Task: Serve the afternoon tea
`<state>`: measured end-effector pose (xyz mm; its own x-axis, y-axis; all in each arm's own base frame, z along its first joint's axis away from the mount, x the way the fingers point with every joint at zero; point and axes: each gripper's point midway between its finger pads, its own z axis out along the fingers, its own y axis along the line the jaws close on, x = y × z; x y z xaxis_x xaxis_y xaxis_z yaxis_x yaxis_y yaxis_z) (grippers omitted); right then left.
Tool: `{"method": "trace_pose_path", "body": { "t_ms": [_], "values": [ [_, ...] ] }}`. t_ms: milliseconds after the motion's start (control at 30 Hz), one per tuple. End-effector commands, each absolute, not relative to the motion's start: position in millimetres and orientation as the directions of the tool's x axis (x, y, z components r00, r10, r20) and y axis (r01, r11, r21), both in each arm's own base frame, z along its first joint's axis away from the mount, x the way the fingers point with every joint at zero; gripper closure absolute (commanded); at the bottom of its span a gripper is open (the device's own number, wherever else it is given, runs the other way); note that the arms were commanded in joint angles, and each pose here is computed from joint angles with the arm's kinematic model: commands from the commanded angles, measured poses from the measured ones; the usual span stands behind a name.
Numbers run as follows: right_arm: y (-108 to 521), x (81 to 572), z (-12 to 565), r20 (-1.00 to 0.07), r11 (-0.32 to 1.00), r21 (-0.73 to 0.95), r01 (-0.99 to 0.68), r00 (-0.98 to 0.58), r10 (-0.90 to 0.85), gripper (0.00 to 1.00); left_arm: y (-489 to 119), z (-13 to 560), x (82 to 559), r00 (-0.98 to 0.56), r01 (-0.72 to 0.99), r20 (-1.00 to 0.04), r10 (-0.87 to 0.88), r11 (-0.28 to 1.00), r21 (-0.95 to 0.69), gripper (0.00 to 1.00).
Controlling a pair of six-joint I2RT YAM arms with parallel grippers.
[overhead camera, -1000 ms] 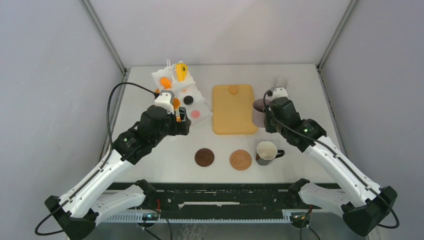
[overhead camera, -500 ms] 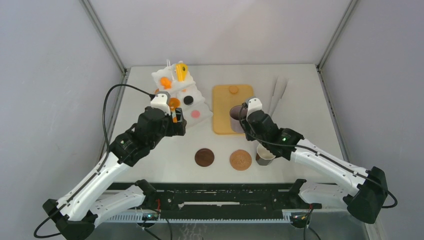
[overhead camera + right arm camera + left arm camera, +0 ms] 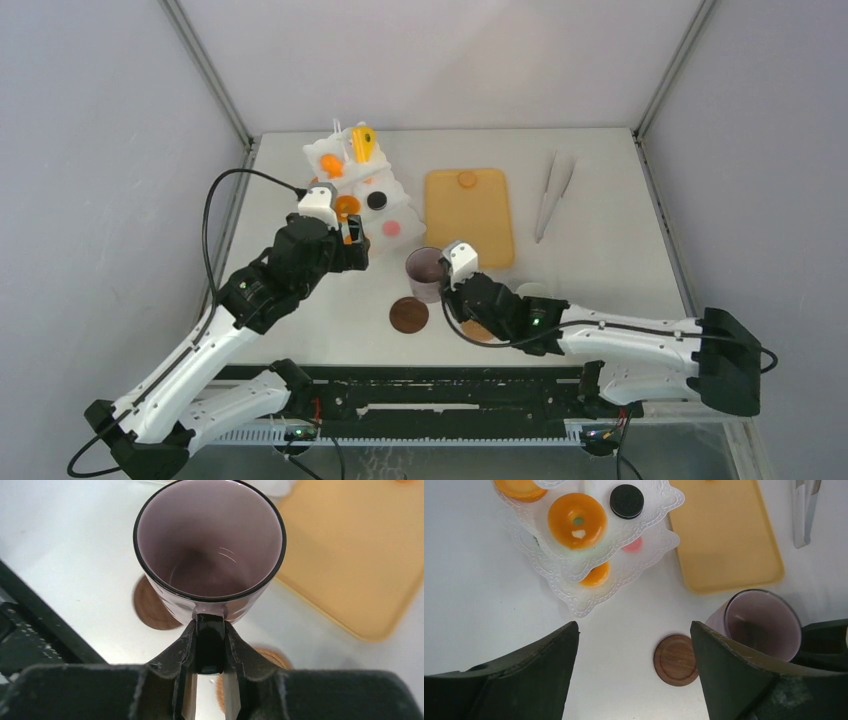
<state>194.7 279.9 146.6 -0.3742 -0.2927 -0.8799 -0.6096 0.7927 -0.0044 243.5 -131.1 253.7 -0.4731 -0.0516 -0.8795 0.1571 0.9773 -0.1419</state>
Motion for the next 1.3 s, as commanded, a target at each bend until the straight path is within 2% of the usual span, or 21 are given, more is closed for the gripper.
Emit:
{"method": "trace_pose_path", "body": {
  "t_ms": [0, 267, 833, 867, 1033, 1267],
  "values": [
    [334, 196, 190, -0.957, 0.762, 0.121, -0.636, -0.280, -0.081, 1.00, -124, 269, 245, -0.428, 0.133, -0.900, -0.086, 0.979, -0.156, 0.13],
    [367, 178, 149, -0.934, 0.702, 0.124, -0.701, -0.322, -0.157, 1.00, -120, 267, 244, -0.432, 0.121, -0.898, -0.083, 0.982, -0.148, 0.13],
    [367, 164, 75, -0.864, 0.706, 0.104, -0.701, -0.416, -0.286, 1.00, -122, 259, 247, -0.448, 0.116, -0.891, -0.075, 0.983, -0.141, 0.13],
    [366, 163, 73, -0.859, 0.704, 0.106, -0.702, -0.422, -0.291, 0.98, -122, 259, 247, -0.448, 0.117, -0.891, -0.074, 0.983, -0.141, 0.13],
    [360, 159, 82, -0.853, 0.714, 0.083, -0.695, -0.421, -0.310, 0.66, -124, 258, 247, -0.451, 0.121, -0.890, -0.074, 0.982, -0.143, 0.14],
    [343, 165, 137, -0.885, 0.737, 0.051, -0.674, -0.373, -0.279, 0.44, -128, 259, 249, -0.451, 0.133, -0.889, -0.076, 0.979, -0.151, 0.13]
  ]
}}
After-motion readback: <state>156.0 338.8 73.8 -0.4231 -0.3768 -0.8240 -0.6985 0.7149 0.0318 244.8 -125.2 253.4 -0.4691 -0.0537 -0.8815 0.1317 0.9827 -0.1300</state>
